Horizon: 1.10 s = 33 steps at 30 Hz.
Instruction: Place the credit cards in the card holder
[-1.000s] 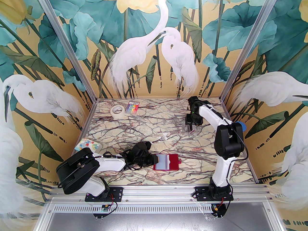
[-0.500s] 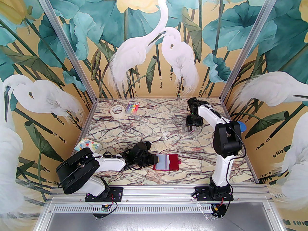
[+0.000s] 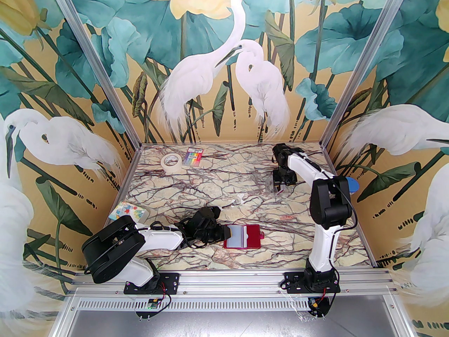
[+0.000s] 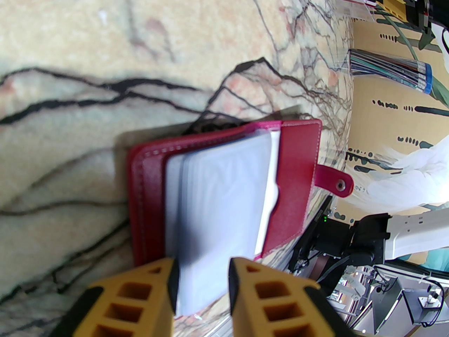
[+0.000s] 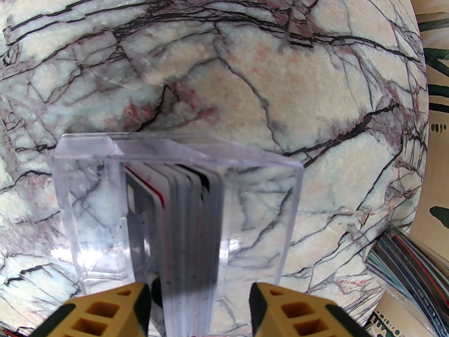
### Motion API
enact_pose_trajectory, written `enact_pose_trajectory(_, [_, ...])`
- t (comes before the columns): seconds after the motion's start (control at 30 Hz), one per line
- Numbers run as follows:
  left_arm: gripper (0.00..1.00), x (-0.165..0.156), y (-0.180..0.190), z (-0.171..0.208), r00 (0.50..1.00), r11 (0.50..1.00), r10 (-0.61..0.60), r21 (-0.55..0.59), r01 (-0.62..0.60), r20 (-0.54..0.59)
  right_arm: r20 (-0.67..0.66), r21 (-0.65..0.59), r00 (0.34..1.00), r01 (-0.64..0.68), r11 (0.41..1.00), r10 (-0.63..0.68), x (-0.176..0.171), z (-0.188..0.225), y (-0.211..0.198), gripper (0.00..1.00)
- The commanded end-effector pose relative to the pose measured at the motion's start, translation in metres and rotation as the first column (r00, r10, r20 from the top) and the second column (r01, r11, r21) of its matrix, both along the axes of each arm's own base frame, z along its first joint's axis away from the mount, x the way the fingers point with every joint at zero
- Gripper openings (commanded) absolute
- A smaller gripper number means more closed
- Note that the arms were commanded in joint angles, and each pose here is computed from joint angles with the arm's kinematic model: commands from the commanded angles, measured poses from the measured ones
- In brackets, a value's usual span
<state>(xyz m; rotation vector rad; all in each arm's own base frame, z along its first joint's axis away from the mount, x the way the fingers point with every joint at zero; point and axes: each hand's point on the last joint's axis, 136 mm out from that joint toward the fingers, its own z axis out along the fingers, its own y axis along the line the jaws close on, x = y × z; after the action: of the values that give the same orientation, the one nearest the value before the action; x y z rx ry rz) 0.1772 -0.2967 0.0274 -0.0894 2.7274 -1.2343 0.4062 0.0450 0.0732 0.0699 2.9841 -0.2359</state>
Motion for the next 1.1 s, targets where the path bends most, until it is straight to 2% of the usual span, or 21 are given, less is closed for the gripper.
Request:
enact_pose_trajectory(0.0, [0.31, -0.007, 0.012, -0.018, 0.999, 0.997, 0.019, 0.07, -0.016, -0.036, -0.008, -0.032, 1.0, 0.004, 0.999, -0.004, 0.004, -0.001, -0.006, 0.5])
enact_pose_trajectory(0.77, [0.31, -0.007, 0.011, -0.019, 0.999, 0.997, 0.017, 0.073, -0.014, -0.04, 0.014, -0.063, 1.0, 0.015, 0.998, -0.014, 0.004, 0.015, -0.012, 0.45])
enact_pose_trajectory(1.07, [0.31, -0.007, 0.012, -0.02, 0.999, 0.997, 0.017, 0.076, -0.014, -0.042, 0.013, -0.055, 1.0, 0.014, 0.998, -0.013, 0.004, 0.017, -0.01, 0.36])
